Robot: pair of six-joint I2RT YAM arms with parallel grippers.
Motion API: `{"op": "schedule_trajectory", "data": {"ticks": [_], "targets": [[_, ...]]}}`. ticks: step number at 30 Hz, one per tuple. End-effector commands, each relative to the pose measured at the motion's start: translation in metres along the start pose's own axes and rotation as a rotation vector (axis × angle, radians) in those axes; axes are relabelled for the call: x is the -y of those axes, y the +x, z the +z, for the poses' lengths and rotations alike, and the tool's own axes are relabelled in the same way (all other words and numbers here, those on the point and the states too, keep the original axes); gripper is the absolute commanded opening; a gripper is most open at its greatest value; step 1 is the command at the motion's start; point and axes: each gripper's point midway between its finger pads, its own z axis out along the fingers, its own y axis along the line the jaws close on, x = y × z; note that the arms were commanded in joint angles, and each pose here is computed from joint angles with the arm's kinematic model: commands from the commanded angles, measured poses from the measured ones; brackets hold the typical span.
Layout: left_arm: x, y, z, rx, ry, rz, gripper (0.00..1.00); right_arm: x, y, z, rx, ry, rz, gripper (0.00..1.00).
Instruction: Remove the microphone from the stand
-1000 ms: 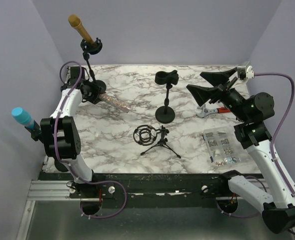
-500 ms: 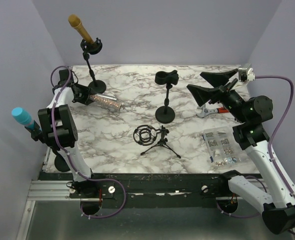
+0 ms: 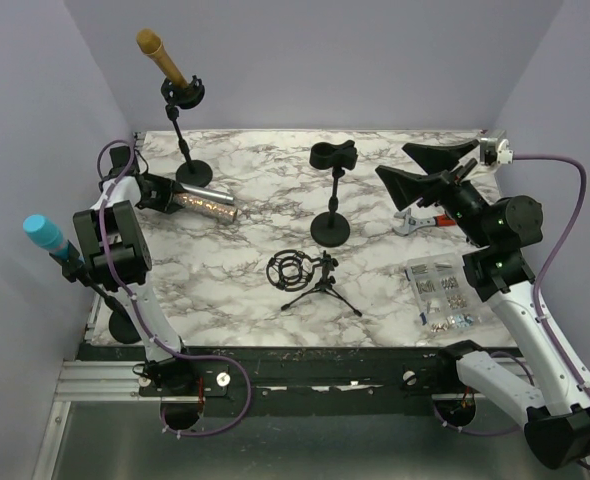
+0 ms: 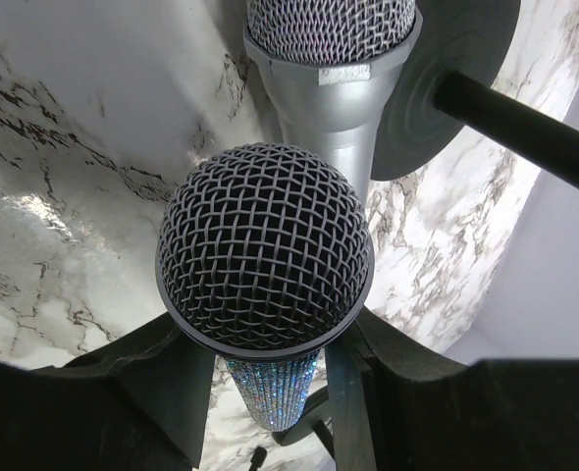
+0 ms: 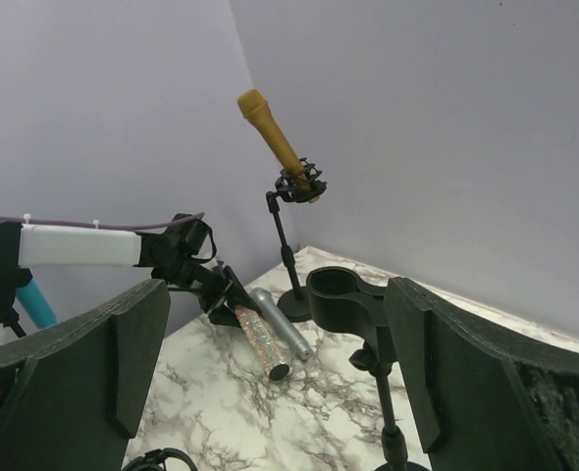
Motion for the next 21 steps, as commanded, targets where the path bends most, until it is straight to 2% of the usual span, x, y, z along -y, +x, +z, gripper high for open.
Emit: {"op": "schedule_trajectory", "data": {"ticks": [1,16,21], "targets": [[0.0083,-0.0087,-0.0019,-0.02,0.047,-0.029,0.29,-0.0014,-0.0102,-0.002,0.046,0.007,-0.003,1.0],[0.0029,-0.0108,0.0024,-0.028,0.036,-0.051,0.62,-0.0029,-0.0117,-0.004,0.053,0.012,0.027,1.0],[0.0047,-0.0095,-0.0002,-0.033,0.041,-0.057,0.67,-0.0053,-0.0125,-0.0049,0.056,0.005,0.037,1.0]]}}
